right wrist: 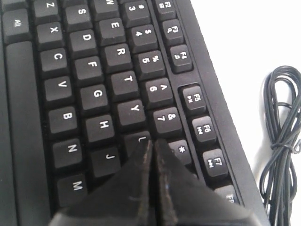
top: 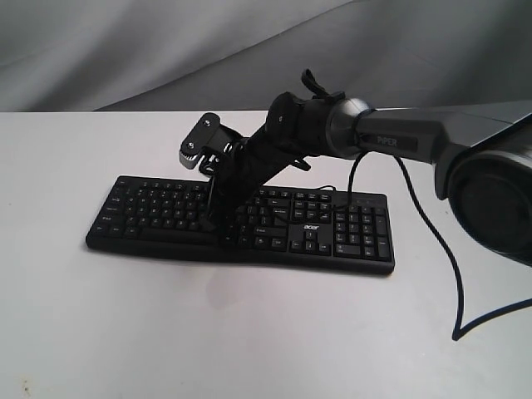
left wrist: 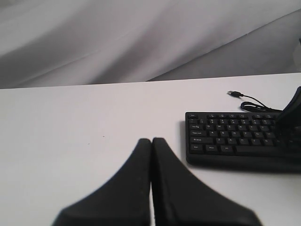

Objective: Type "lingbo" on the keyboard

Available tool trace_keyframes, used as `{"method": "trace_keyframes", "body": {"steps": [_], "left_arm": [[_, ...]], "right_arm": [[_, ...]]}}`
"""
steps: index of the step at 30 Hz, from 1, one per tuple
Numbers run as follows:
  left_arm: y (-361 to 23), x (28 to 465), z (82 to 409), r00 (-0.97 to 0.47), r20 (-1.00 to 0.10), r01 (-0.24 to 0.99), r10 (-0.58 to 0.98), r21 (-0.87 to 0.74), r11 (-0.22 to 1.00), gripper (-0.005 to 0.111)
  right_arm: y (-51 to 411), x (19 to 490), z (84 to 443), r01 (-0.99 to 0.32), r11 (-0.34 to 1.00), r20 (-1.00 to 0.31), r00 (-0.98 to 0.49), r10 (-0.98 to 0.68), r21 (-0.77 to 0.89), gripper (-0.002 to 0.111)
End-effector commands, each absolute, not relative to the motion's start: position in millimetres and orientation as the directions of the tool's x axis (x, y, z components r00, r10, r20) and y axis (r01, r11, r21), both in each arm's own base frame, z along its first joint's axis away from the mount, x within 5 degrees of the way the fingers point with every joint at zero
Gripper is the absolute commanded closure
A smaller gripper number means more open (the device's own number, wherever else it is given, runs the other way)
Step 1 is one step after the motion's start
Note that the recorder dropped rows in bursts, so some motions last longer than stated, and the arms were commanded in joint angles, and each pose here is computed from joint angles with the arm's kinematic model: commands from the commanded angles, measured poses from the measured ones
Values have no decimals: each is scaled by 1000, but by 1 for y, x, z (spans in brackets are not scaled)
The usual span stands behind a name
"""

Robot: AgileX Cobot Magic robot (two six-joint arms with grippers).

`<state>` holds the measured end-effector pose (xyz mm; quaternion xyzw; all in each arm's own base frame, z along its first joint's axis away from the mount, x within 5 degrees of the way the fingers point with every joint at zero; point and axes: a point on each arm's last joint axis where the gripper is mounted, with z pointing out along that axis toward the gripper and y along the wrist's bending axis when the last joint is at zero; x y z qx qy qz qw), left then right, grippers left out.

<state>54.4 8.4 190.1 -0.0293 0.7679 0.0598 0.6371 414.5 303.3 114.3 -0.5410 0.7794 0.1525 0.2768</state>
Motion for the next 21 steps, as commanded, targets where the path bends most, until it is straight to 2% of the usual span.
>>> {"method": "trace_keyframes", "body": {"steps": [1,5,12,21], "left_arm": [[8,54,189,-180,-983,-122,26,49,991,106],[8,54,189,-180,-983,-122,26,49,991,106],[8,54,189,-180,-983,-122,26,49,991,106],[8,54,189,-180,-983,-122,26,49,991,106]], "right_arm": [[304,413,119,-932,358,-598,-256,-760,-56,108],[311,405,131,-941,339,-610,-254,-751,-25,108],[329,389,130,-960,281,-601,-214,-770,-18,108],[329,391,124,-958,283,-593,-209,-777,-33,108]]}}
